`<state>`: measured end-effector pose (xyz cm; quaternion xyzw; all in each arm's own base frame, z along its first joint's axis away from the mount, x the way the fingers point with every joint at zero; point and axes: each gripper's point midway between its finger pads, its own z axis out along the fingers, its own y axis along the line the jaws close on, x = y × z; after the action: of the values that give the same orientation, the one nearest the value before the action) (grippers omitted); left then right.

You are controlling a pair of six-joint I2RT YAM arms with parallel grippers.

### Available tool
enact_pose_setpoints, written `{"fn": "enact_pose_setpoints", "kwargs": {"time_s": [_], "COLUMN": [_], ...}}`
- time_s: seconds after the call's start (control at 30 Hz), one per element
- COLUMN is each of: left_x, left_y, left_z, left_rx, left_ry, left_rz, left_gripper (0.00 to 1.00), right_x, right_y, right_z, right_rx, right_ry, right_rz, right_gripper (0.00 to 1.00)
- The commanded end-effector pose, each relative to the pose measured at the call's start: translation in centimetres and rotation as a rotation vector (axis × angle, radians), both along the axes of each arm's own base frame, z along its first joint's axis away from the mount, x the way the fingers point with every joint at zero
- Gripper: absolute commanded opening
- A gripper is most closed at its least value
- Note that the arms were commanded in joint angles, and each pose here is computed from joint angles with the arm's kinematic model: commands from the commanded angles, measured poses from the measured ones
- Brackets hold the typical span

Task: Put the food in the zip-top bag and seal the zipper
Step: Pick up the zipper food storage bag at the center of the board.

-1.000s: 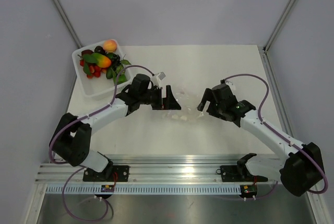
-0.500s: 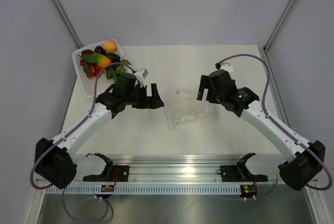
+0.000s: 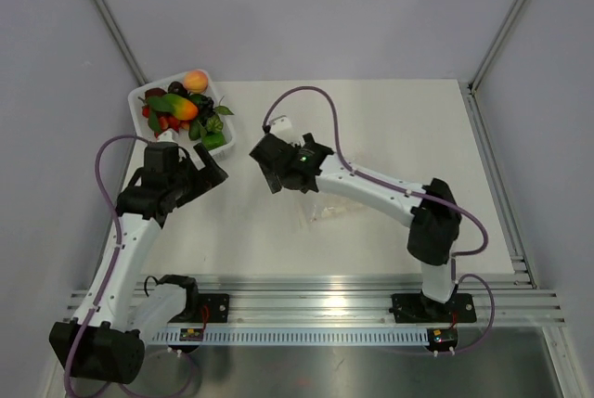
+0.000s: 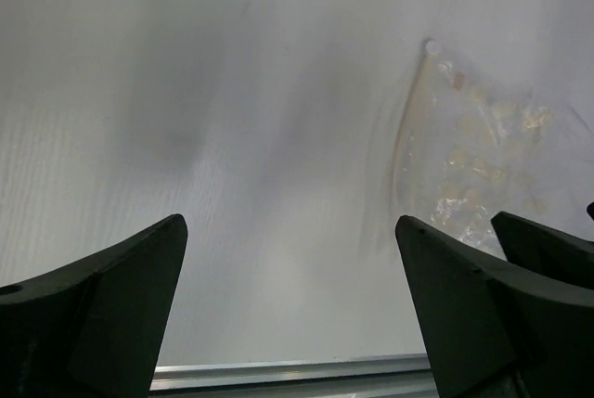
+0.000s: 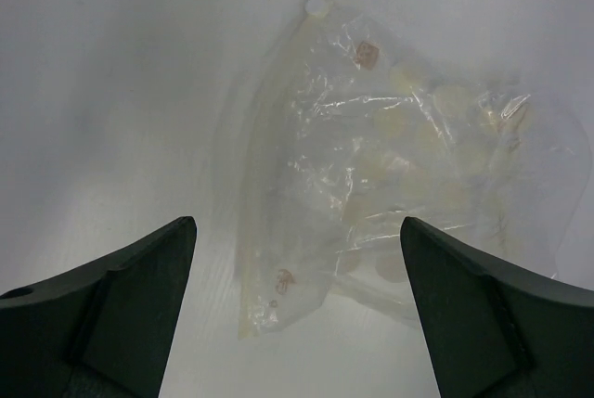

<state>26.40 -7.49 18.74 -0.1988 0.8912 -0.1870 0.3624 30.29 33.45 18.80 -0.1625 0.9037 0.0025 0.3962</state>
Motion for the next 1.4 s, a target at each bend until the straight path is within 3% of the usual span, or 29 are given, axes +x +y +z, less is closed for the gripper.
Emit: {"fn": "enact_pose_setpoints", "kwargs": {"time_s": [0.0,0.27,0.67,0.9,1.23,1.37], "left_x": [-1.0,-1.5,-1.5,-1.4,-1.4,-1.4], "left_y": [3.1,4.4,4.2,3.6,3.4,3.3], "left_z": [-0.6,-0.3,-1.9,-2.1,-2.5,-2.6], "left_rx": [0.059,0.053,0.041,0.016,0.007,0.008], "left_ry": [0.030,-0.018,0.012,0.015,0.024,0.024], "left_rz": [0.169,0.224,0.199,0.176,0.162,0.157], "left_gripper": [0.99,0.99,0.99,0.99,0.99,0.99], "right_x": [0.6,1.8,2.2,3.3,3.7,3.5], "right_y": [-1.1,0.3,0.6,0.3,0.0,-0.2], "right_z": [-1.3,-6.1,-9.9,-10.3,-9.8,-8.9], "right_rx": [-0.271,-0.464,-0.570,-0.668,-0.684,-0.662], "right_ry": [-0.048,-0.056,-0.063,-0.126,-0.169,-0.182], "right_rz": [0.001,0.044,0.078,0.056,0.028,0.019], "right_gripper": [1.00,0.99,0.99,1.00,0.99,0.89]}}
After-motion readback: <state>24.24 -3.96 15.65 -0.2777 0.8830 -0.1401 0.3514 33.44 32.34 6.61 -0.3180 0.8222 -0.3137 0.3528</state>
